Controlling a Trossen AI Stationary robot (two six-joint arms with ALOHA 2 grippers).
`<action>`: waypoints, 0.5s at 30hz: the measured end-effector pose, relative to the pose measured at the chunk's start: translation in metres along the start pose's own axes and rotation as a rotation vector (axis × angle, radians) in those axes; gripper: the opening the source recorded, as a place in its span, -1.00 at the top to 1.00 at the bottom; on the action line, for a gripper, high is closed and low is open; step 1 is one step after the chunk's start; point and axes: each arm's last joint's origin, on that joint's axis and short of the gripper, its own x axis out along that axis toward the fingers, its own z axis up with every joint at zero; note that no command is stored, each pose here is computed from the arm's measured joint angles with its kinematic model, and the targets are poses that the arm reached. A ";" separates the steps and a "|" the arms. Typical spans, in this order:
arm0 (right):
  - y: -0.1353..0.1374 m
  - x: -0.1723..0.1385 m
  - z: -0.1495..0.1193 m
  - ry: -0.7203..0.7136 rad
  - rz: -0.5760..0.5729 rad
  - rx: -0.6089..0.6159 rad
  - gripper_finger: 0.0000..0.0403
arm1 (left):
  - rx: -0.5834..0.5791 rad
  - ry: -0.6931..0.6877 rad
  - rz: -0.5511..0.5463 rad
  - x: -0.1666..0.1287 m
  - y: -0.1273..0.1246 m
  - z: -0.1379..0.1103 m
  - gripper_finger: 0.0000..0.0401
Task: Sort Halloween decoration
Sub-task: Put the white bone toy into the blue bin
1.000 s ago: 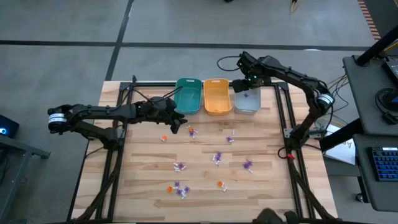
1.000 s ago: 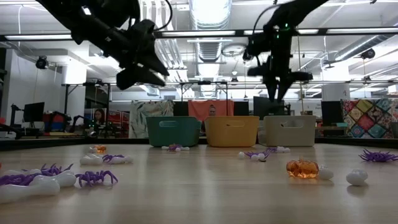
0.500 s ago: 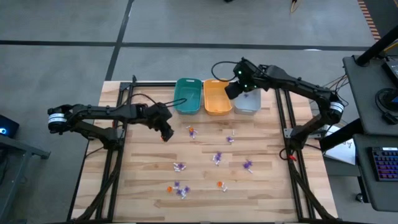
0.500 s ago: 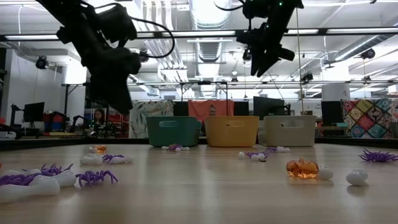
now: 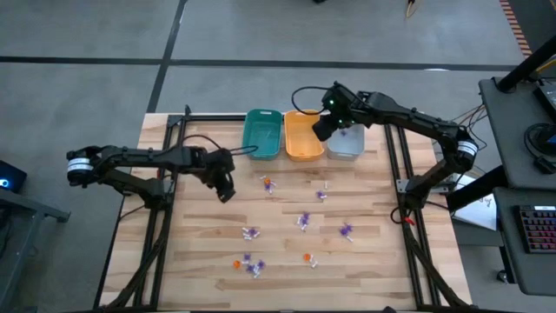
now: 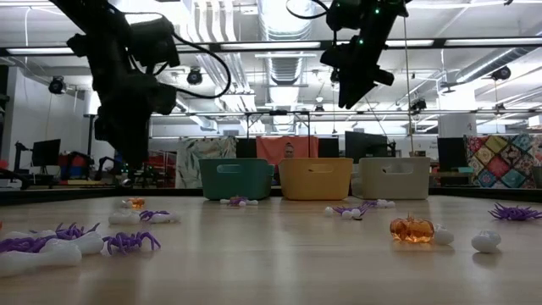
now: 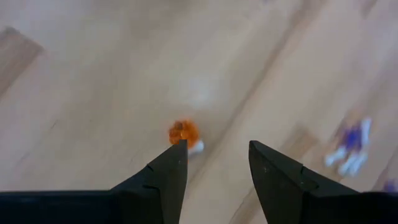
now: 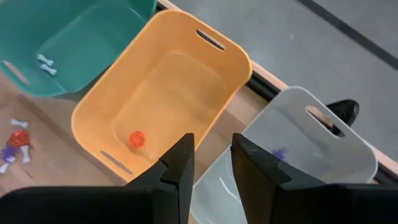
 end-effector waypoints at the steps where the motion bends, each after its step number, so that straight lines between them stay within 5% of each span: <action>1: 0.000 0.000 0.000 -0.006 0.003 -0.005 0.51 | 0.046 0.013 0.003 0.000 -0.001 -0.002 0.21; 6: 0.001 0.000 0.002 -0.017 0.009 -0.016 0.50 | 0.273 0.047 -0.001 0.001 -0.007 -0.008 0.16; 15: 0.001 0.000 0.001 -0.013 0.019 0.054 0.55 | 0.237 0.042 -0.037 0.001 -0.010 -0.007 0.16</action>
